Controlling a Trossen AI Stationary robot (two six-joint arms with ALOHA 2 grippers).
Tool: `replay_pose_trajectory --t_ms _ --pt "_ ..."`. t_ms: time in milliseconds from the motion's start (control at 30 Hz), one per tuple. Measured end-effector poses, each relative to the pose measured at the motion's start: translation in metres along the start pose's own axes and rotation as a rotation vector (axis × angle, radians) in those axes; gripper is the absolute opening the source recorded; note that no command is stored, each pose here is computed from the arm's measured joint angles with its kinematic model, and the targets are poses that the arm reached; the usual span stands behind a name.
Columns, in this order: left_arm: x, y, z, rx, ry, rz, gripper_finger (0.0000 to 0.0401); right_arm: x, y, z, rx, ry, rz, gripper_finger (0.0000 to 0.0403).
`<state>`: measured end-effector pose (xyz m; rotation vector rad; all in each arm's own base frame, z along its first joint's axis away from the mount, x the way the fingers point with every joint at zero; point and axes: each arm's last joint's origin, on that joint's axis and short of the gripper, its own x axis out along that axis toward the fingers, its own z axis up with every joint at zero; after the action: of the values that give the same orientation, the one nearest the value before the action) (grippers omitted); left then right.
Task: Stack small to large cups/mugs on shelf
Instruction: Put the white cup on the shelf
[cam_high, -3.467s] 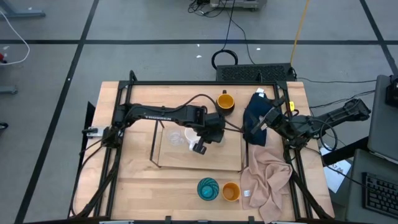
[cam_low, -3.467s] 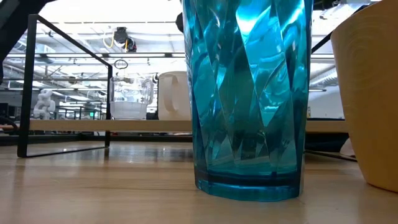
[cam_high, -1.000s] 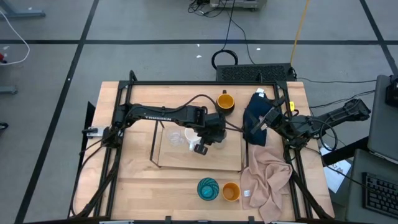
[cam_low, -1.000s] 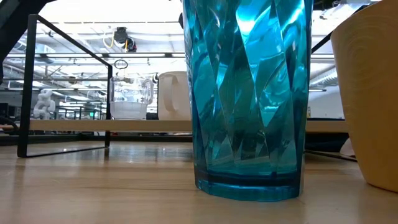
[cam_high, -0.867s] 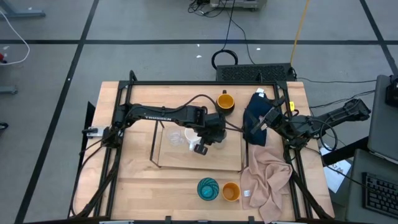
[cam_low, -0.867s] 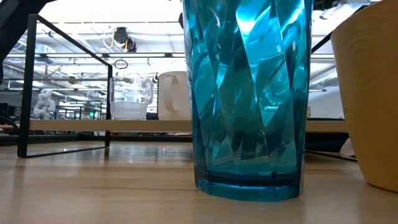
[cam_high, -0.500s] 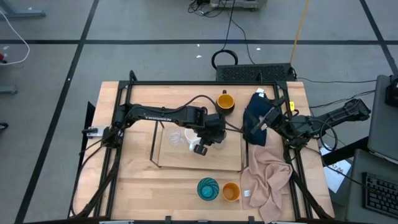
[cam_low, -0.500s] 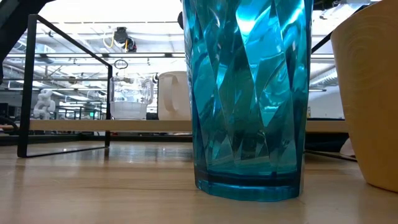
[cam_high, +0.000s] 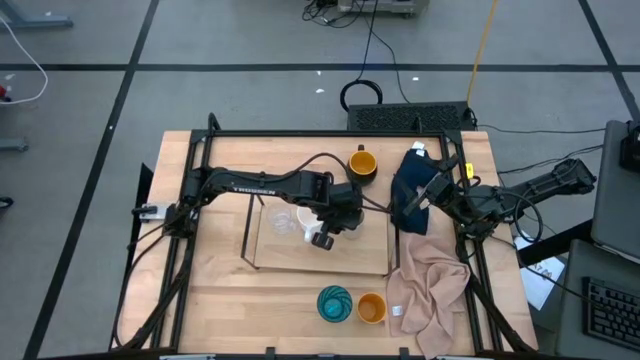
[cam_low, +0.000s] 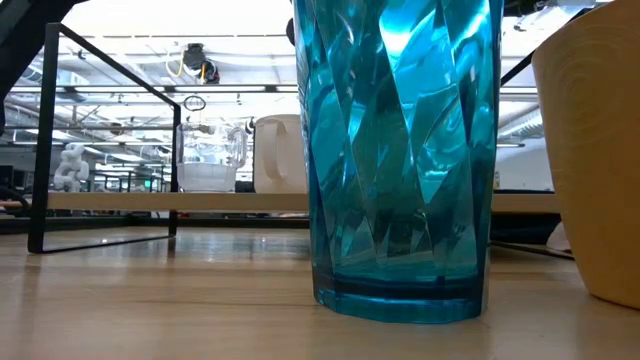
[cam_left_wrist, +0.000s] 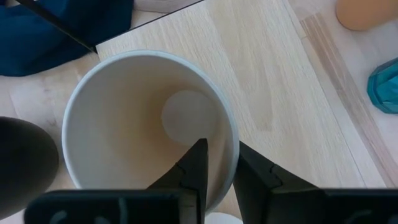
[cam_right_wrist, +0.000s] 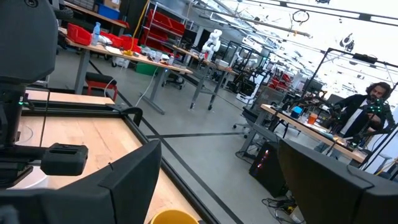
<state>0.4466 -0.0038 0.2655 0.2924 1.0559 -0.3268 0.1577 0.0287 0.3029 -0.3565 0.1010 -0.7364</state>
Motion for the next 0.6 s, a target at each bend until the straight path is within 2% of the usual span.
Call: replay_pose_trajectory --t_ms 600 --pt "0.0000 -0.0001 -0.0003 -0.014 0.003 -0.002 0.0068 0.0000 0.0000 0.0000 0.001 0.000 0.000 0.0313"
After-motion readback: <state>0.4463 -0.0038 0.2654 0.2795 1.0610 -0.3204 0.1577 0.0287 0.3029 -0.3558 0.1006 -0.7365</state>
